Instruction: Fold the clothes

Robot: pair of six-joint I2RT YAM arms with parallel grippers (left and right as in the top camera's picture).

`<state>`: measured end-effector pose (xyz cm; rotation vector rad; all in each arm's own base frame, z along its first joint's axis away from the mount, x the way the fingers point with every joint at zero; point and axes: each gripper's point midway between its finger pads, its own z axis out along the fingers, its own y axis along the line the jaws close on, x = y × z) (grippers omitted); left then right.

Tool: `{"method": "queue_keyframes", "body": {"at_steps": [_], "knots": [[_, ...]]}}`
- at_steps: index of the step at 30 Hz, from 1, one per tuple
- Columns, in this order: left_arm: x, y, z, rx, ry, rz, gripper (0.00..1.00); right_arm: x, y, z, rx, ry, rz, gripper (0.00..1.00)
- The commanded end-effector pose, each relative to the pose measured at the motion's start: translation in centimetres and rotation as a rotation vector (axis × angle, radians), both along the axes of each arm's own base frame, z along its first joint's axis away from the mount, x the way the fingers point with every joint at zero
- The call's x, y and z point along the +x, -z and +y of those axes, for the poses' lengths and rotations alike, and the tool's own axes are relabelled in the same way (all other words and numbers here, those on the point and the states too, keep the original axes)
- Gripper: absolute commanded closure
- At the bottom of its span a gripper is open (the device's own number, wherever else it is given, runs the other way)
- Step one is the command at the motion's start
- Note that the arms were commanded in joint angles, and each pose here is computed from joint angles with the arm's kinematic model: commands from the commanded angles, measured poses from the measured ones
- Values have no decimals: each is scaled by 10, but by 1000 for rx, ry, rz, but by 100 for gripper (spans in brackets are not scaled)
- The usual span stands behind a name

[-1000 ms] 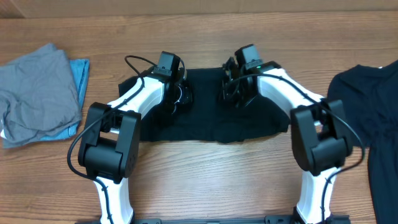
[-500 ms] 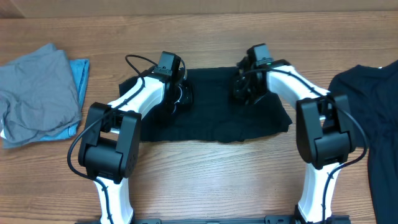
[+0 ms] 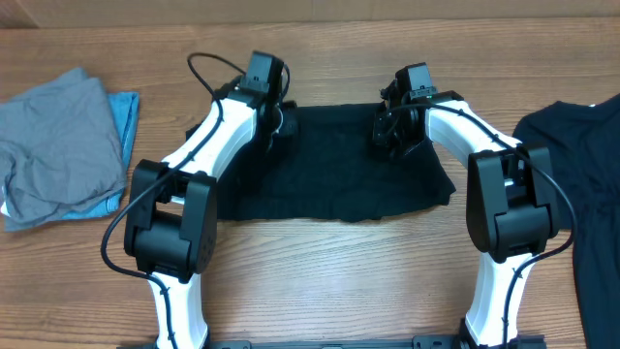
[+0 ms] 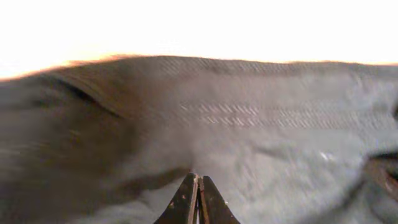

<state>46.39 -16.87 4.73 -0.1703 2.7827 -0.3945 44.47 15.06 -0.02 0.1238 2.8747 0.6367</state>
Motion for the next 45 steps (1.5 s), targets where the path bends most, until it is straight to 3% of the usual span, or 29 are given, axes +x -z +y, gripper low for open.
{"method": "queue_keyframes", "body": {"at_steps": [1,7,18,23,25,30,35,45], "knots": [[11,3,30,142,-105,-33,93,0,29,-22,-124,34,19,95],[9,18,58,277,-159,-32,94,0,29,-22,-124,34,18,94],[8,55,73,300,-179,36,96,2,24,-22,-123,34,11,96],[19,36,69,285,-166,4,96,16,-20,-19,-103,38,-68,96],[23,24,64,270,-159,2,96,24,-61,-4,-29,13,-147,96],[32,6,37,154,-115,-14,96,28,-97,30,102,-60,-235,96],[34,-4,2,22,-45,-23,96,23,-82,58,117,-118,-230,96],[28,1,-2,37,-34,-8,96,32,-24,60,-38,-99,-224,96]]}}
